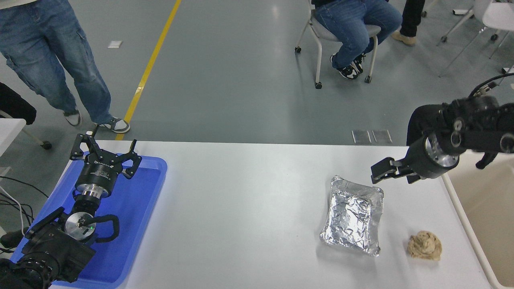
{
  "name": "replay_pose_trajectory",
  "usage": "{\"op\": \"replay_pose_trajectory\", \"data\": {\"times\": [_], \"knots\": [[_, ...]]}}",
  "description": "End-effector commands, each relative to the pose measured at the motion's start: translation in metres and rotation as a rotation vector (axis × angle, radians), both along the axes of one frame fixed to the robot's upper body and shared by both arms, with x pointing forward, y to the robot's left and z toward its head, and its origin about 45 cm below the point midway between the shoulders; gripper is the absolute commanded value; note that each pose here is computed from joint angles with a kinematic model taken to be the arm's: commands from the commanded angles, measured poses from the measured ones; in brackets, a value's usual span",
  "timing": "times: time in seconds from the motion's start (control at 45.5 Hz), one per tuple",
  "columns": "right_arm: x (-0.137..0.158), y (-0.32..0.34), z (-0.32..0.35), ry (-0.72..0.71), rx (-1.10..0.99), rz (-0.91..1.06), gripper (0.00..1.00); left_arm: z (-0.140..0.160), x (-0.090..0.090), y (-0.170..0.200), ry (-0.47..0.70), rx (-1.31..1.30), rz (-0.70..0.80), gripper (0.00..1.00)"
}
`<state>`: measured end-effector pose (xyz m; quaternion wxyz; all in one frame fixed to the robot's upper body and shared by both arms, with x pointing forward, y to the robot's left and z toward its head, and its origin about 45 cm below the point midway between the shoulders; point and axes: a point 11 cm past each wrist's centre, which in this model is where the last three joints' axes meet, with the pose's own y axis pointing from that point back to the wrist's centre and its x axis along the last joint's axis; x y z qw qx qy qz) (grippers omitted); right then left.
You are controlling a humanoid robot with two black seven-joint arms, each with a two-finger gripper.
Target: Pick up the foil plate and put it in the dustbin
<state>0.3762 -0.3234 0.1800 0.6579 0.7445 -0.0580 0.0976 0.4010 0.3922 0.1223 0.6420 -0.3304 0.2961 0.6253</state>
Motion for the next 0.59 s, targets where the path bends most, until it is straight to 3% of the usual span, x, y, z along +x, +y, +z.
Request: {"op": "replay_pose_trajectory", "data": {"times": [0.0, 0.571], "knots": [[-0.013, 0.003, -0.048, 0.019, 0.011, -0.007, 1.00, 0.000, 0.000, 0.000, 0.001, 0.000, 0.001, 1.00], [-0.032, -0.017, -0.105, -0.029, -0.055, -0.042, 1.00, 0.000, 0.000, -0.001, -0.001, -0.001, -0.001, 1.00]]}}
